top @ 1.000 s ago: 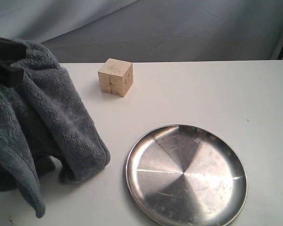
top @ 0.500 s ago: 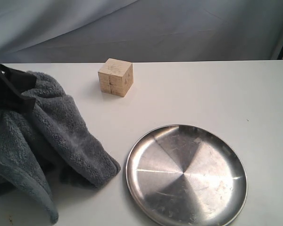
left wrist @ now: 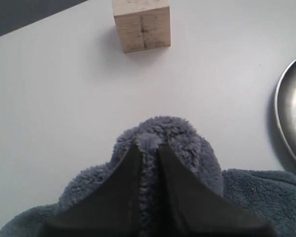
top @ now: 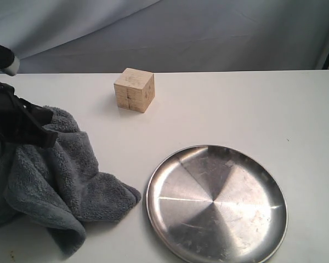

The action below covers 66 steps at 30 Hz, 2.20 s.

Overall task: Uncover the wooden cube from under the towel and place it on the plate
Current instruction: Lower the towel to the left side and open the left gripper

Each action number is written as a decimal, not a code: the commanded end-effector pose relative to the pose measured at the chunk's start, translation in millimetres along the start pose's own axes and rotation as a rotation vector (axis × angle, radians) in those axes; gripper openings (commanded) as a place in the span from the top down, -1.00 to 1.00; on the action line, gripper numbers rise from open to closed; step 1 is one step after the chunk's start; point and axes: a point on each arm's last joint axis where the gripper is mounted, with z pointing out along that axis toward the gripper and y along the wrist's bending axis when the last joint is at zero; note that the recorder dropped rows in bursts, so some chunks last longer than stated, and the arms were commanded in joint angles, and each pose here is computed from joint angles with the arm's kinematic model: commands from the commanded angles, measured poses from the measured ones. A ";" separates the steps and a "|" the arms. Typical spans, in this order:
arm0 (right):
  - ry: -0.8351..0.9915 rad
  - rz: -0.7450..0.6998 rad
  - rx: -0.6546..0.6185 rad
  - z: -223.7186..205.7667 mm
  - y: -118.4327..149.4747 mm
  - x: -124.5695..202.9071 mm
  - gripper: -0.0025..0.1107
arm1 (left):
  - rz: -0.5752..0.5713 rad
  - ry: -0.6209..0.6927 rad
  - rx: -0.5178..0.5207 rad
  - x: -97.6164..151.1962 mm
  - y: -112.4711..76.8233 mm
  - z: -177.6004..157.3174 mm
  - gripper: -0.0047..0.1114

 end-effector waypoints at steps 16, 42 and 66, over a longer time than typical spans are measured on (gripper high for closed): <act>-0.010 0.001 -0.003 0.0 0.3 0.3 0.96 | -0.074 0.146 0.029 20.2 1.4 44.0 0.92; -0.010 0.001 -0.003 0.0 0.3 0.3 0.96 | -0.059 0.165 0.000 40.0 0.9 46.7 0.91; -0.010 0.001 -0.003 0.0 0.3 0.3 0.96 | 0.218 0.327 0.091 59.5 -21.9 69.6 -0.20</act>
